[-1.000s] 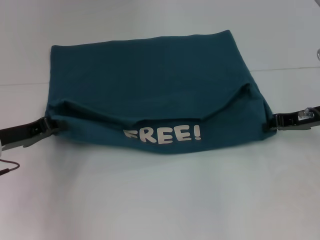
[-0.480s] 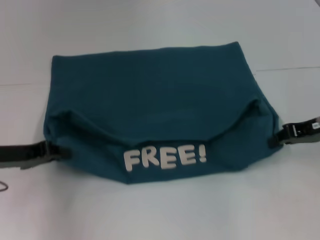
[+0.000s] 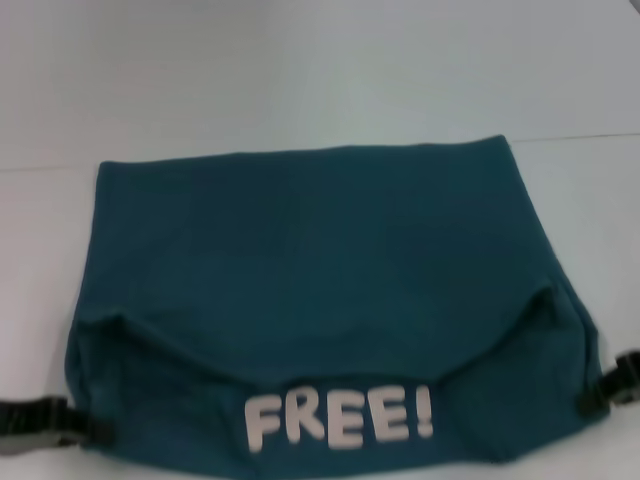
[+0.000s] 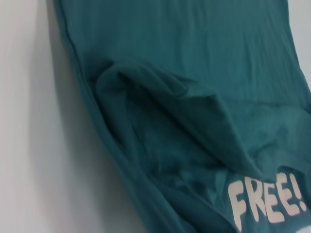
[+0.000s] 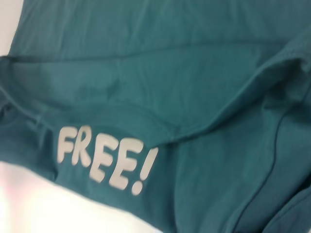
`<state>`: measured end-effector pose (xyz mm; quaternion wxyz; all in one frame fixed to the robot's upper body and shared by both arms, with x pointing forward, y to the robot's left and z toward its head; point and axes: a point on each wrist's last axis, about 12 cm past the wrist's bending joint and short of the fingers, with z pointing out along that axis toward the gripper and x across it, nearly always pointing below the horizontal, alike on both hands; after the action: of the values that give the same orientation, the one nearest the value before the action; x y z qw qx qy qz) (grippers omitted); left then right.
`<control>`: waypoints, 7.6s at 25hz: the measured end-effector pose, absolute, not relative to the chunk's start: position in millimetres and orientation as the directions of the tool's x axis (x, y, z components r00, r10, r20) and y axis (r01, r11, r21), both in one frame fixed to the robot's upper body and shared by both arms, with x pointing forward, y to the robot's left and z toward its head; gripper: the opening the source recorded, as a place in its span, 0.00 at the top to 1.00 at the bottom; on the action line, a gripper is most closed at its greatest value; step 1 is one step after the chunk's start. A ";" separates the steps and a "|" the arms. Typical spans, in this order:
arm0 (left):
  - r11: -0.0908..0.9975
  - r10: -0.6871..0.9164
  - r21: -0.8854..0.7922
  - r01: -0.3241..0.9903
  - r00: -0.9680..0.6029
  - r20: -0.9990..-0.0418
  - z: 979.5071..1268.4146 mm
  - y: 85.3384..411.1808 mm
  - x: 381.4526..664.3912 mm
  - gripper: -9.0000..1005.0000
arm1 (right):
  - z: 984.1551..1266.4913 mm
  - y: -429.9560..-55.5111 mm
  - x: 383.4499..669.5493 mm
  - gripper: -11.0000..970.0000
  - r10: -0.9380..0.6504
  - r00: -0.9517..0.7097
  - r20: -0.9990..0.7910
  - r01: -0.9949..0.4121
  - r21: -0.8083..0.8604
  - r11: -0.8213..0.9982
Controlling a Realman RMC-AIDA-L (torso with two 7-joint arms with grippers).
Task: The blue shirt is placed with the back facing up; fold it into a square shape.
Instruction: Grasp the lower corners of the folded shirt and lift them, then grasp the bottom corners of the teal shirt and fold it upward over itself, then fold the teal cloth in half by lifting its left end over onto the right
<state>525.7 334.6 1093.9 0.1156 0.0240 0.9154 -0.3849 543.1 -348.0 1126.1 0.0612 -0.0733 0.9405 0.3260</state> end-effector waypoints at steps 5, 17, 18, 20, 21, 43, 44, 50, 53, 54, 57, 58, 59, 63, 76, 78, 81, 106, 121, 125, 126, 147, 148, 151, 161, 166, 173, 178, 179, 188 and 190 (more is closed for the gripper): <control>0.695 0.016 -0.708 0.124 -0.987 -0.157 1094.2 344.0 502.5 0.96 | 1120.0 -353.7 519.5 0.93 -0.139 -0.987 -0.084 -0.160 0.654 0.740; 0.607 0.087 -0.746 0.273 -0.956 -0.280 1145.3 369.9 512.2 0.96 | 1165.5 -373.4 530.5 0.93 -0.055 -0.938 -0.343 -0.310 0.755 0.578; 0.615 0.085 -0.740 0.273 -0.955 -0.283 1150.9 371.2 517.3 0.96 | 1176.7 -377.6 535.6 0.93 -0.027 -0.925 -0.379 -0.327 0.758 0.564; 0.634 0.086 -0.724 0.272 -0.955 -0.284 1161.0 371.2 528.3 0.96 | 1181.7 -378.9 538.5 0.93 -0.015 -0.919 -0.393 -0.333 0.759 0.559; 0.642 0.087 -0.716 0.274 -0.954 -0.286 1164.7 370.6 532.9 0.96 | 1185.0 -379.9 540.8 0.93 -0.006 -0.916 -0.400 -0.335 0.758 0.560; 0.778 -0.132 -0.616 0.122 -0.928 -0.349 1175.5 360.4 595.7 0.96 | 1158.7 -387.3 570.3 0.92 0.213 -0.888 -0.409 -0.177 0.729 0.661; 0.781 -0.143 -0.614 0.117 -0.923 -0.357 1175.9 357.4 601.3 0.96 | 1158.4 -386.9 578.7 0.92 0.270 -0.857 -0.438 -0.165 0.732 0.661; 0.831 -0.153 -0.549 0.089 -0.912 -0.380 1173.2 336.0 629.2 0.96 | 1155.5 -378.8 601.9 0.91 0.365 -0.789 -0.495 -0.135 0.719 0.682; 0.863 -0.164 -0.500 0.070 -0.898 -0.409 1170.0 323.8 641.1 0.96 | 1149.1 -369.1 616.0 0.91 0.408 -0.751 -0.518 -0.104 0.704 0.702; 0.870 -0.168 -0.489 0.067 -0.892 -0.421 1168.8 320.8 643.9 0.96 | 1144.9 -365.3 621.8 0.91 0.426 -0.735 -0.528 -0.085 0.695 0.714; 0.887 -0.182 -0.458 0.058 -0.868 -0.462 1163.6 311.3 651.9 0.96 | 1131.7 -354.8 632.8 0.91 0.442 -0.714 -0.543 -0.040 0.662 0.748; 0.892 -0.188 -0.448 0.054 -0.858 -0.478 1161.3 308.7 654.3 0.96 | 1127.3 -350.6 635.6 0.91 0.437 -0.715 -0.545 -0.030 0.649 0.761; 0.896 -0.194 -0.441 0.051 -0.848 -0.493 1159.0 306.4 656.1 0.96 | 1124.2 -347.8 637.8 0.91 0.435 -0.715 -0.548 -0.021 0.638 0.770; 0.899 -0.214 -0.436 0.040 -0.829 -0.517 1155.1 303.8 658.6 0.96 | 1115.0 -339.0 642.7 0.91 0.436 -0.703 -0.562 0.003 0.611 0.792; 0.856 -0.269 -0.515 0.055 -0.803 -0.532 1179.0 301.3 660.6 0.96 | 1139.5 -339.7 656.4 0.90 0.478 -0.643 -0.599 -0.019 0.636 0.771; 0.863 -0.265 -0.503 0.047 -0.806 -0.529 1172.4 295.3 665.9 0.96 | 1136.0 -337.7 660.3 0.90 0.480 -0.631 -0.609 -0.001 0.620 0.785; 0.881 -0.261 -0.472 0.028 -0.803 -0.536 1161.6 290.9 670.5 0.96 | 1127.0 -330.2 664.2 0.90 0.473 -0.623 -0.622 0.023 0.590 0.807; 0.902 -0.308 -0.430 -0.028 -0.740 -0.597 1134.6 287.6 671.9 0.96 | 1112.9 -294.4 684.3 0.89 0.359 -0.589 -0.724 0.041 0.417 0.908; 0.860 -0.409 -0.506 -0.064 -0.679 -0.609 1134.5 311.8 654.2 0.50 | 1125.3 -329.6 669.4 0.50 0.425 -0.628 -0.652 0.000 0.546 0.838; 0.779 -0.448 -0.627 0.017 -0.686 -0.574 1130.3 320.0 627.5 0.36 | 1121.9 -339.3 635.6 0.40 0.461 -0.644 -0.611 -0.115 0.673 0.731; 0.751 -0.458 -0.660 0.034 -0.694 -0.556 1127.4 322.5 619.1 0.33 | 1119.4 -341.1 626.5 0.38 0.466 -0.655 -0.594 -0.135 0.699 0.702; 0.344 -0.665 -0.939 0.011 -0.703 -0.252 1064.2 336.9 526.8 0.27 | 1062.2 -414.9 500.3 0.34 0.701 -0.521 -0.487 -0.050 0.837 0.545; 0.346 -0.666 -0.938 0.006 -0.702 -0.250 1063.1 336.5 527.1 0.27 | 1062.2 -414.9 500.3 0.34 0.701 -0.521 -0.487 -0.050 0.837 0.545; 0.350 -0.689 -0.936 -0.034 -0.686 -0.233 1055.3 335.1 527.9 0.27 | 1063.0 -416.0 501.9 0.34 0.702 -0.516 -0.492 -0.049 0.835 0.549; 0.374 -0.757 -0.912 -0.166 -0.623 -0.197 1026.4 340.7 516.6 0.28 | 1067.5 -409.8 511.4 0.34 0.690 -0.521 -0.502 -0.077 0.833 0.547; 0.389 -0.749 -0.904 -0.177 -0.633 -0.198 1023.9 340.4 515.3 0.28 | 1068.9 -409.2 513.8 0.34 0.688 -0.522 -0.504 -0.081 0.832 0.548; 0.409 -0.739 -0.895 -0.179 -0.640 -0.210 1022.9 343.6 513.5 0.28 | 1069.7 -409.8 514.6 0.34 0.687 -0.521 -0.507 -0.083 0.831 0.550; 0.404 -0.722 -0.908 -0.110 -0.648 -0.243 1035.1 350.8 508.7 0.28 | 1071.6 -408.5 516.6 0.34 0.675 -0.531 -0.512 -0.093 0.828 0.553; 0.393 -0.722 -0.911 -0.123 -0.655 -0.223 1037.2 354.0 506.7 0.28 | 1072.0 -408.2 517.0 0.34 0.669 -0.539 -0.513 -0.095 0.826 0.556; 0.289 -0.787 -0.886 -0.363 -0.617 -0.004 1034.0 369.5 494.5 0.28 | 1074.6 -406.0 520.7 0.34 0.635 -0.571 -0.521 -0.111 0.815 0.569; 0.282 -0.794 -0.882 -0.377 -0.608 0.006 1032.2 367.3 497.9 0.28 | 1075.1 -405.1 521.8 0.34 0.632 -0.571 -0.523 -0.115 0.814 0.569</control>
<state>497.9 367.3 1032.2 0.2255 -0.3811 0.7681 -0.4625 521.8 -405.1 1075.1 0.4318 0.1672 0.7734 0.4329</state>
